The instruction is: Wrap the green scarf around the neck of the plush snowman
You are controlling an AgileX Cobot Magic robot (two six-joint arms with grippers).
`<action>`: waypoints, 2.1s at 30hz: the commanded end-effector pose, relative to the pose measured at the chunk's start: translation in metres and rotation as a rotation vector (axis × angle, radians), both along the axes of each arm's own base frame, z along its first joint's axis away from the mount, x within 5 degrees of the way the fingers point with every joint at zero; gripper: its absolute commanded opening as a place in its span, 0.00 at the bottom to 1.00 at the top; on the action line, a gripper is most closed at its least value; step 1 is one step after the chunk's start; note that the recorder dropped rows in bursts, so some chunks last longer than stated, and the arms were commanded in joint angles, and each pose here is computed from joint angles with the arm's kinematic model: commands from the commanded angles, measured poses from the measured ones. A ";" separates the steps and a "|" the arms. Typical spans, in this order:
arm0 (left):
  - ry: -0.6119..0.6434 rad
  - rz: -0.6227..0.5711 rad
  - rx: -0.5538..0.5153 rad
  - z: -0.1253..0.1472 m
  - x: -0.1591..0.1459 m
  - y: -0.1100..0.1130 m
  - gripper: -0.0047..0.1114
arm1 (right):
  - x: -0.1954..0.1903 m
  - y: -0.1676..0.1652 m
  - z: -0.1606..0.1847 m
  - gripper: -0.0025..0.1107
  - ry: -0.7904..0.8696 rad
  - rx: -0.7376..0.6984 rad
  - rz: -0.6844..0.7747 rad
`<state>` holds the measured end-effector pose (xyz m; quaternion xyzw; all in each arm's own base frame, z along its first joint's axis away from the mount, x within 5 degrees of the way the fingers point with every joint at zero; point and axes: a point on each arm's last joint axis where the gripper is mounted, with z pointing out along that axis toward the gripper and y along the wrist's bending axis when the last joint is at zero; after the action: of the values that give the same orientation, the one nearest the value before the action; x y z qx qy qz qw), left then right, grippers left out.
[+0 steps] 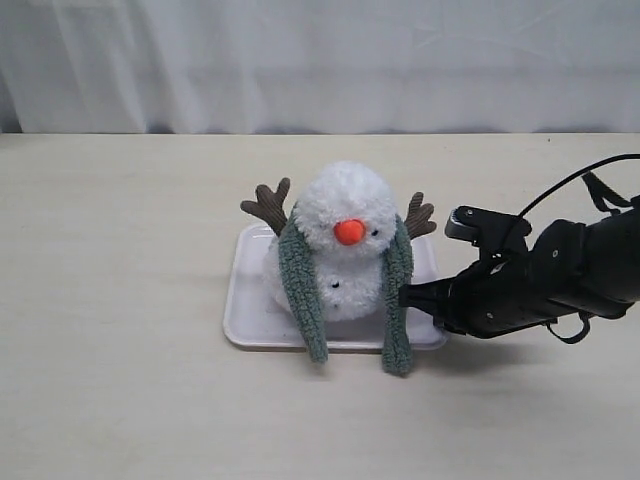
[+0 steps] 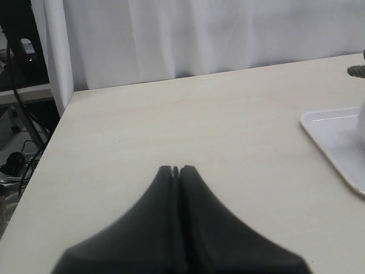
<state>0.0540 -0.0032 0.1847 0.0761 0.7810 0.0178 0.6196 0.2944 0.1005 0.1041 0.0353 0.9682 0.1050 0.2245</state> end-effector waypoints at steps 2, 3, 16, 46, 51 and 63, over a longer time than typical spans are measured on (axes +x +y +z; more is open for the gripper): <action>-0.012 -0.007 -0.004 0.001 0.000 0.000 0.04 | -0.004 -0.001 0.000 0.06 0.006 -0.045 0.094; -0.012 -0.007 -0.004 0.001 0.000 0.000 0.04 | -0.004 -0.001 0.000 0.06 0.012 -0.045 0.097; -0.012 -0.007 -0.004 0.001 0.000 0.000 0.04 | -0.005 0.000 0.014 0.39 -0.006 -0.029 0.110; -0.012 -0.007 -0.004 0.001 0.000 0.000 0.04 | -0.124 -0.028 0.219 0.11 -0.487 0.113 0.253; -0.012 -0.007 -0.004 0.001 0.000 0.000 0.04 | -0.168 -0.041 0.245 0.06 -0.612 0.119 0.284; -0.012 -0.007 -0.004 0.001 0.000 0.000 0.04 | -0.270 -0.070 0.273 0.06 -0.915 0.206 0.313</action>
<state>0.0540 -0.0032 0.1847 0.0761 0.7810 0.0178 0.6196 0.0408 0.0354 0.3749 -0.1372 0.7670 0.2311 0.5827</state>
